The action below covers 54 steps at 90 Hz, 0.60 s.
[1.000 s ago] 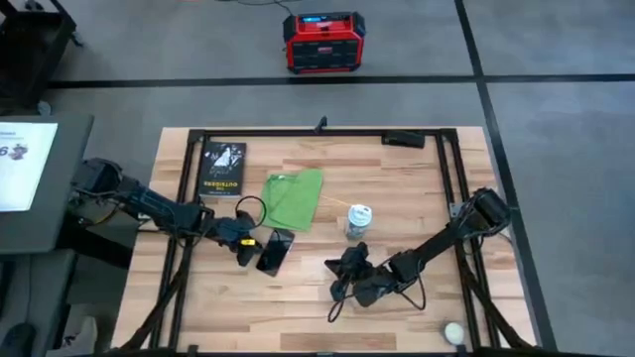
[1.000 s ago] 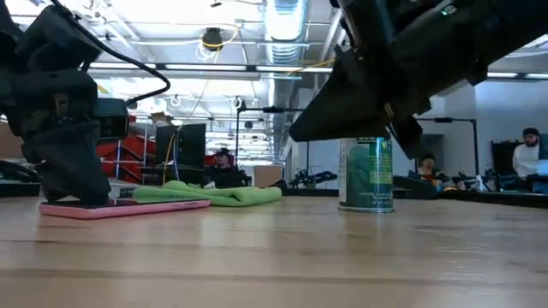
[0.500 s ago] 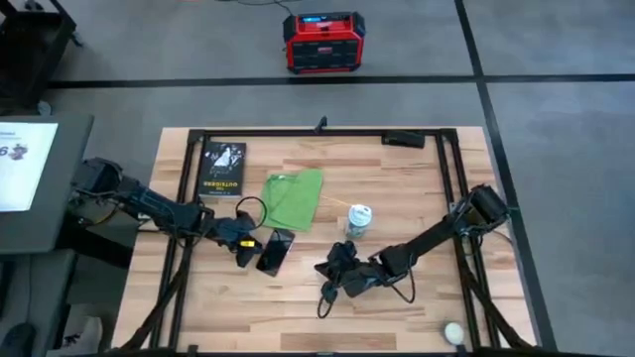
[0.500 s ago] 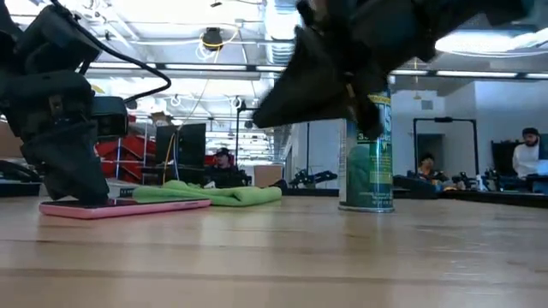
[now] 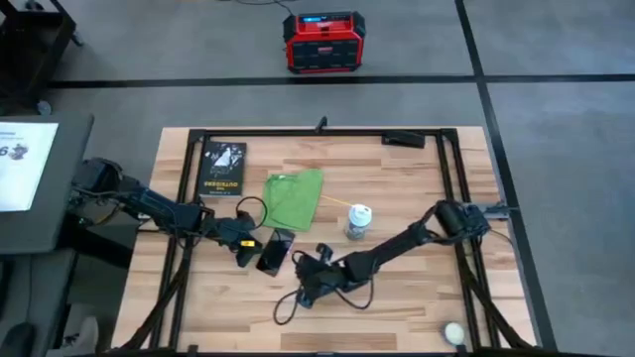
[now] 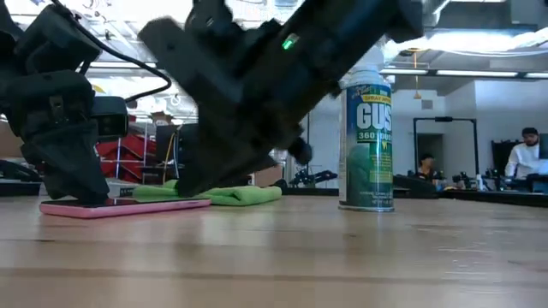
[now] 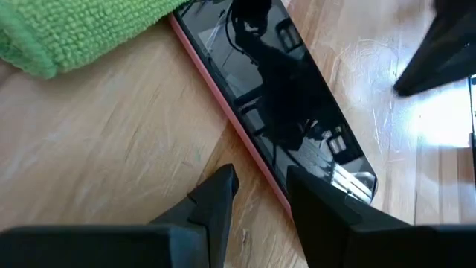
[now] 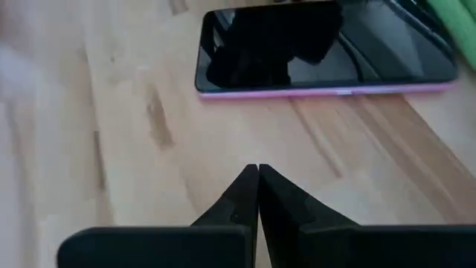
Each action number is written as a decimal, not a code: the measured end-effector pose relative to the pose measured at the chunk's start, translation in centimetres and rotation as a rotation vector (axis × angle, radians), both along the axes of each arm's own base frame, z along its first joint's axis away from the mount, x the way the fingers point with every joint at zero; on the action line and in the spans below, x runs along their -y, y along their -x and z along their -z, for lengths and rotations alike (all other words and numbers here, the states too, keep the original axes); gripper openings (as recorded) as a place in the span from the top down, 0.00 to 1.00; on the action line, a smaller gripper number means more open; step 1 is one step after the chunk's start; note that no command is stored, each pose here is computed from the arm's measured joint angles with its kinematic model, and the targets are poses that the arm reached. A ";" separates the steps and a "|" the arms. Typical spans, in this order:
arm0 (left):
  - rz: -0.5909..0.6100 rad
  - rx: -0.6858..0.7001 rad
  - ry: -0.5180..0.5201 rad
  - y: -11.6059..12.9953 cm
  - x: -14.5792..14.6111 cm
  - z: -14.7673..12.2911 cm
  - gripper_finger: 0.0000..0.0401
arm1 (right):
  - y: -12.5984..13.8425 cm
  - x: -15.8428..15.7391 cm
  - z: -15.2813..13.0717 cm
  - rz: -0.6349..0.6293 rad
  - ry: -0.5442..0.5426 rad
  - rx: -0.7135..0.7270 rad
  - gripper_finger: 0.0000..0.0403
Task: Apply microfiber cloth
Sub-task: Spray the pink cellphone using the spray bottle
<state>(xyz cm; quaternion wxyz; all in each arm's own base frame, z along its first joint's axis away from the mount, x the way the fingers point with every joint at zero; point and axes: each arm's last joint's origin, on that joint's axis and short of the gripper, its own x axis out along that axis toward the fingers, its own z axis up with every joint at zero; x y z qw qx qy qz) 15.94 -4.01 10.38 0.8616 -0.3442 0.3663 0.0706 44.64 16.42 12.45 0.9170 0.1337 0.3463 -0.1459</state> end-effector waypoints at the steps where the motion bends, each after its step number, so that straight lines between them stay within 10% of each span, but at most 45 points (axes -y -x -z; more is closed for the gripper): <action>1: 0.000 0.000 0.000 0.0 0.0 0.0 0.72 | -0.1 0.1 0.1 0.002 0.001 0.000 1.00; 54: 0.021 -0.003 -0.004 0.0 0.1 0.0 0.73 | -2.0 3.5 1.3 0.014 0.076 -0.031 1.00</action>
